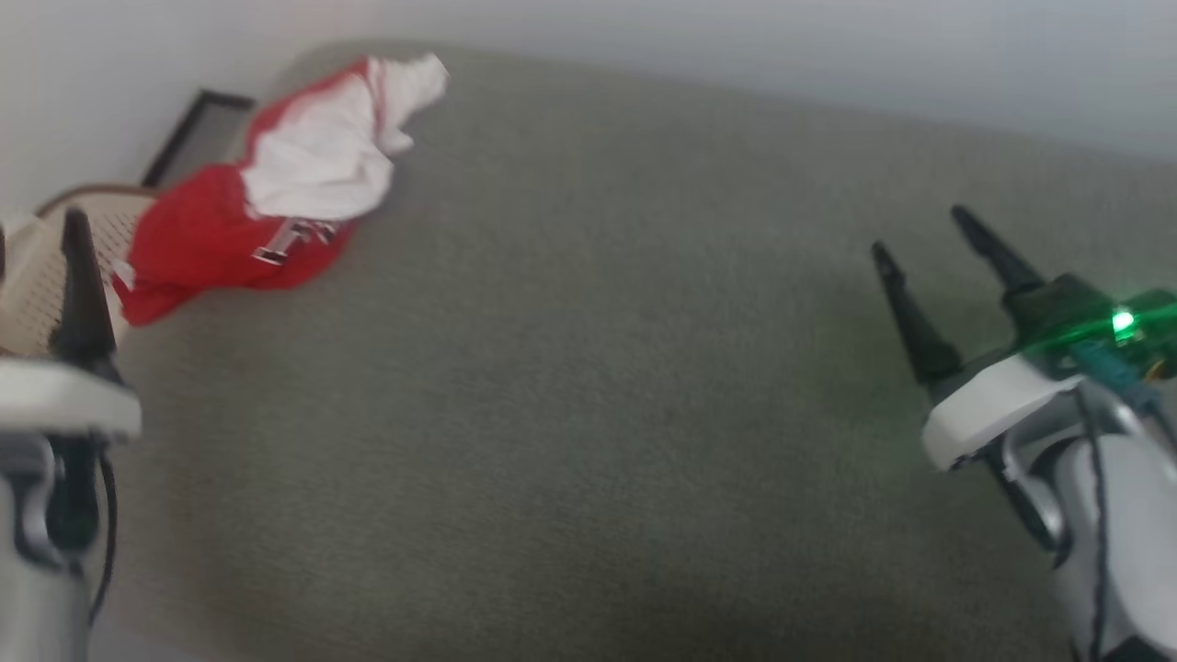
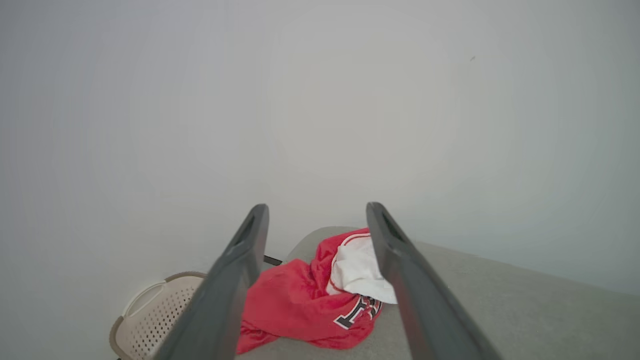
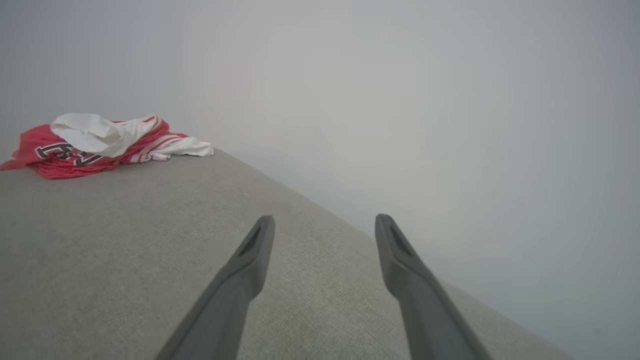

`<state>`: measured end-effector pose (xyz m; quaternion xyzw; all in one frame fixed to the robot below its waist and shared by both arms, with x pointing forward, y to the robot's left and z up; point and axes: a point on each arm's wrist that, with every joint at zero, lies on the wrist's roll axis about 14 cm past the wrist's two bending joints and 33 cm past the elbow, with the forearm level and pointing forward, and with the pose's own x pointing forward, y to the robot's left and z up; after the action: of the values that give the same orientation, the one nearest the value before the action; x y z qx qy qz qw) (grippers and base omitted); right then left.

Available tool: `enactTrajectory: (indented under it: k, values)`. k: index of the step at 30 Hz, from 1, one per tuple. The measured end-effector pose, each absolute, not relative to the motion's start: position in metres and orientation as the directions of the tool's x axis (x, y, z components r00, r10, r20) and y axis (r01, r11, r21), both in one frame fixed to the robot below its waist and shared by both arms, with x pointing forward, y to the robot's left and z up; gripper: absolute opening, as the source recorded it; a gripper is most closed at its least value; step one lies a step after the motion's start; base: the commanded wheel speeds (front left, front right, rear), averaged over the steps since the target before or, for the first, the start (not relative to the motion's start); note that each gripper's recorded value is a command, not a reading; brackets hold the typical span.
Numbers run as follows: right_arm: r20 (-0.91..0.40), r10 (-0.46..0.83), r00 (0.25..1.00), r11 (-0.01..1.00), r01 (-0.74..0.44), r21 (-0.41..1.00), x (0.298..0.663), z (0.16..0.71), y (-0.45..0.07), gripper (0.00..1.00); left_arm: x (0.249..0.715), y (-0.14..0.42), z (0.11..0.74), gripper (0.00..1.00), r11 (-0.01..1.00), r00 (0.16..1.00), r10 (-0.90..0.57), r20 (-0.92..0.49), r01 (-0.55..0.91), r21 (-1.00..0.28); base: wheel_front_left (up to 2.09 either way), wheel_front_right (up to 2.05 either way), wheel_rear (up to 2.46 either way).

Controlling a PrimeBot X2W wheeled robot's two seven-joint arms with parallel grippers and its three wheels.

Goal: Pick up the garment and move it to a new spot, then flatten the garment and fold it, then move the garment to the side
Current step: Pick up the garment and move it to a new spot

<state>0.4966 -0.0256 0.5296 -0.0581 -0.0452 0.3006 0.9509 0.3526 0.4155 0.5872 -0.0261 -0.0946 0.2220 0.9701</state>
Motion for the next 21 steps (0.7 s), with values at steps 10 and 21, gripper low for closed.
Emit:
enactTrajectory:
  k: [10,21]
  values:
    - [-0.025,0.53,0.848,0.838,-0.528,-0.135,0.529,0.489,-0.06,1.0,0.452,0.424,0.532,1.0,0.916,0.918,0.394,-0.043,-0.397,-0.067,0.0,0.0,0.0]
    - [-0.123,0.494,0.86,0.851,-0.508,-0.135,0.547,0.444,-0.086,1.0,0.497,0.433,0.425,1.0,0.877,0.795,0.387,-0.467,-0.473,-0.078,0.0,0.0,0.0]
